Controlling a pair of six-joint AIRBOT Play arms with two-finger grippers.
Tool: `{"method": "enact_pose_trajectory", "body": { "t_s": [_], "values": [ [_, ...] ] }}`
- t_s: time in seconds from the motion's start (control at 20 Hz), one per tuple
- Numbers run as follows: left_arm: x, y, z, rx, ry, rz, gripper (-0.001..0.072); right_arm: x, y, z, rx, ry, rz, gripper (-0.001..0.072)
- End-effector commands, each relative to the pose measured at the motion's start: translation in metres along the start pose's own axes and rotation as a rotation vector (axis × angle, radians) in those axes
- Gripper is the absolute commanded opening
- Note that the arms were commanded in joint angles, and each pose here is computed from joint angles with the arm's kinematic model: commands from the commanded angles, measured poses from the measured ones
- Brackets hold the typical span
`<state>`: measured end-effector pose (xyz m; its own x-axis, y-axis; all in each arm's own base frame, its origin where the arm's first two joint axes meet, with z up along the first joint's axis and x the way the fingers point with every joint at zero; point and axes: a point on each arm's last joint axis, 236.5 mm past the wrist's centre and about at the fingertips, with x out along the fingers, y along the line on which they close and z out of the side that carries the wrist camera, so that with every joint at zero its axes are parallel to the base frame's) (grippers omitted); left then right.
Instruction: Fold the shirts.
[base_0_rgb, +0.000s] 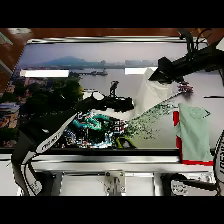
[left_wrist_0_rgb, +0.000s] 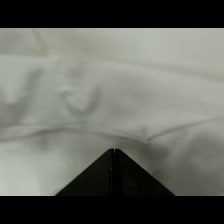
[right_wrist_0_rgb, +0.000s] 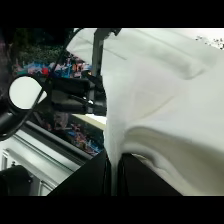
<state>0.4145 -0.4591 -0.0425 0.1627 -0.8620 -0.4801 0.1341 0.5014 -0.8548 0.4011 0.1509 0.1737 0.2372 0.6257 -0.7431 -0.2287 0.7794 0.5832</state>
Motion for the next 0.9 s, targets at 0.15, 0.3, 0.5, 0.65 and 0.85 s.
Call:
{"method": "enact_pose_trajectory", "body": {
  "t_s": [0.15, 0.3, 0.5, 0.65, 0.85],
  "values": [
    [-0.194, 0.036, 0.134, 0.171, -0.26, 0.204, 0.0035, 0.066, 0.031, 0.018, -0.132, -0.048, -0.075, 0.0074],
    [-0.35, 0.032, 0.179, 0.181, -0.485, 0.268, 0.0036, 0.145, 0.056, 0.019, -0.173, -0.031, -0.031, 0.0074],
    [-0.483, 0.005, 0.164, 0.204, -0.644, 0.319, 0.0037, 0.268, 0.092, -0.003, -0.038, 0.024, 0.137, 0.0096],
    [-0.496, -0.012, 0.132, 0.278, -0.571, 0.332, 0.0037, 0.315, 0.123, 0.01, 0.222, -0.021, 0.375, 0.0592],
    [-0.47, -0.012, 0.115, 0.311, -0.474, 0.314, 0.0037, 0.291, 0.146, 0.023, 0.255, -0.02, 0.553, 0.0592]
  ]
}}
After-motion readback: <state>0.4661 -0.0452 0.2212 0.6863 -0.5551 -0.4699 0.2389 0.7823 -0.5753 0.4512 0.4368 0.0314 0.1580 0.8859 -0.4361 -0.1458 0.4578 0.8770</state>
